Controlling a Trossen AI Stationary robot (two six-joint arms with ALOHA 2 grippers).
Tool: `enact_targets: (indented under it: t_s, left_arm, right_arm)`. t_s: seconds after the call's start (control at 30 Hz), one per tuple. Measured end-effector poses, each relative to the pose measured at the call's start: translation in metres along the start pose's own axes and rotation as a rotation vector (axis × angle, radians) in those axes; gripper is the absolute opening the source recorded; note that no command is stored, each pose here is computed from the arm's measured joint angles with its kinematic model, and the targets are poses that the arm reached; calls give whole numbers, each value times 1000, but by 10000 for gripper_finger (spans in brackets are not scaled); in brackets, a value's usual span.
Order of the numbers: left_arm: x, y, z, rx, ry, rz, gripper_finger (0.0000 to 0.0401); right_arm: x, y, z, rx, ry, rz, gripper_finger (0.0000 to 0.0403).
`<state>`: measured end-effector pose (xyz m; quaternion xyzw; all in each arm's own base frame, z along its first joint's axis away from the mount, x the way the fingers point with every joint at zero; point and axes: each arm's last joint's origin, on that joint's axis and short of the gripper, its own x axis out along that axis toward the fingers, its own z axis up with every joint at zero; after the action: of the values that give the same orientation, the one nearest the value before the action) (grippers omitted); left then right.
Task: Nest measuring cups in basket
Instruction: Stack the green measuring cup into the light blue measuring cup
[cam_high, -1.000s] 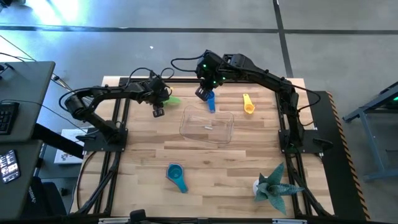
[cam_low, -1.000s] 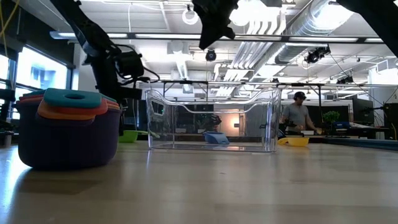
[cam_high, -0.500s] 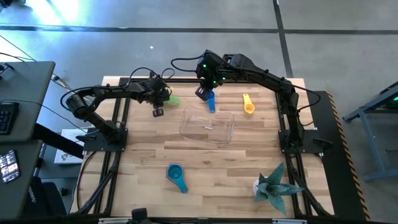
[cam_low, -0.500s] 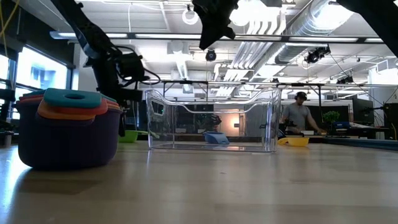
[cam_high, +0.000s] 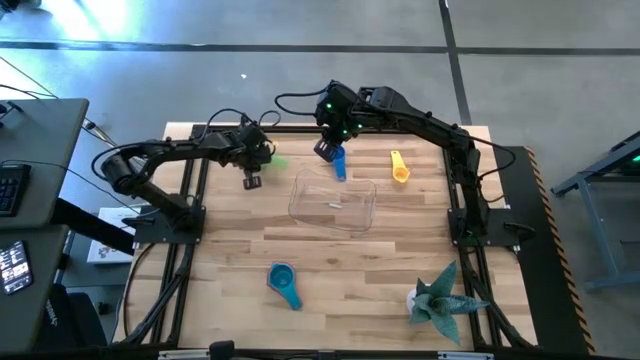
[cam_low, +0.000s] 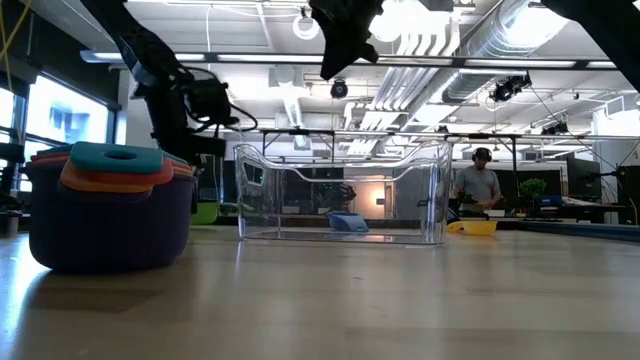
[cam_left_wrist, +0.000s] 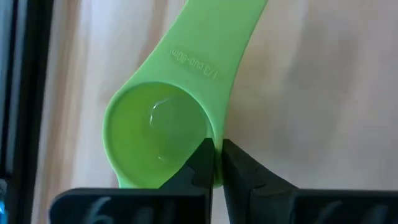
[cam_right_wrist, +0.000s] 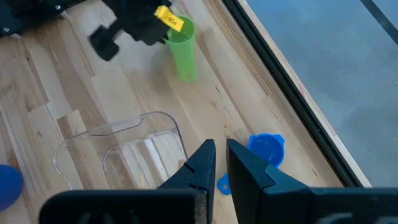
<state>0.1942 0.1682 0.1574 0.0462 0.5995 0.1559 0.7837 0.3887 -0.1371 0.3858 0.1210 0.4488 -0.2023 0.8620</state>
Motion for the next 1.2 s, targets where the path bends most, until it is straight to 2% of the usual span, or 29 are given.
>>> enact_targets:
  t_s: [0.13, 0.3, 0.6, 0.77, 1.03, 1.2]
  left_arm:
    - [-23, -6, 6, 6, 3, -13, 5]
    - [-64, -20, 17, 22, -64, -15, 4]
    - [-128, -75, 15, 149, -192, -91, 4]
    - [-144, -107, 14, 229, -254, -155, 4]
    - [-153, -155, 15, 384, -298, -255, 4]
    - [-160, -180, 18, 426, -386, -308, 6]
  right_arm:
    - [0, 0, 0, 0, 0, 0, 31]
    - [0, 0, 0, 0, 1, -2, 31]
    - [0, -9, -4, 32, 45, -36, 31]
    - [0, -12, -4, 96, 48, -42, 31]
    - [0, -12, -4, 256, 38, -72, 31]
    - [0, -12, -4, 353, 34, -75, 31]
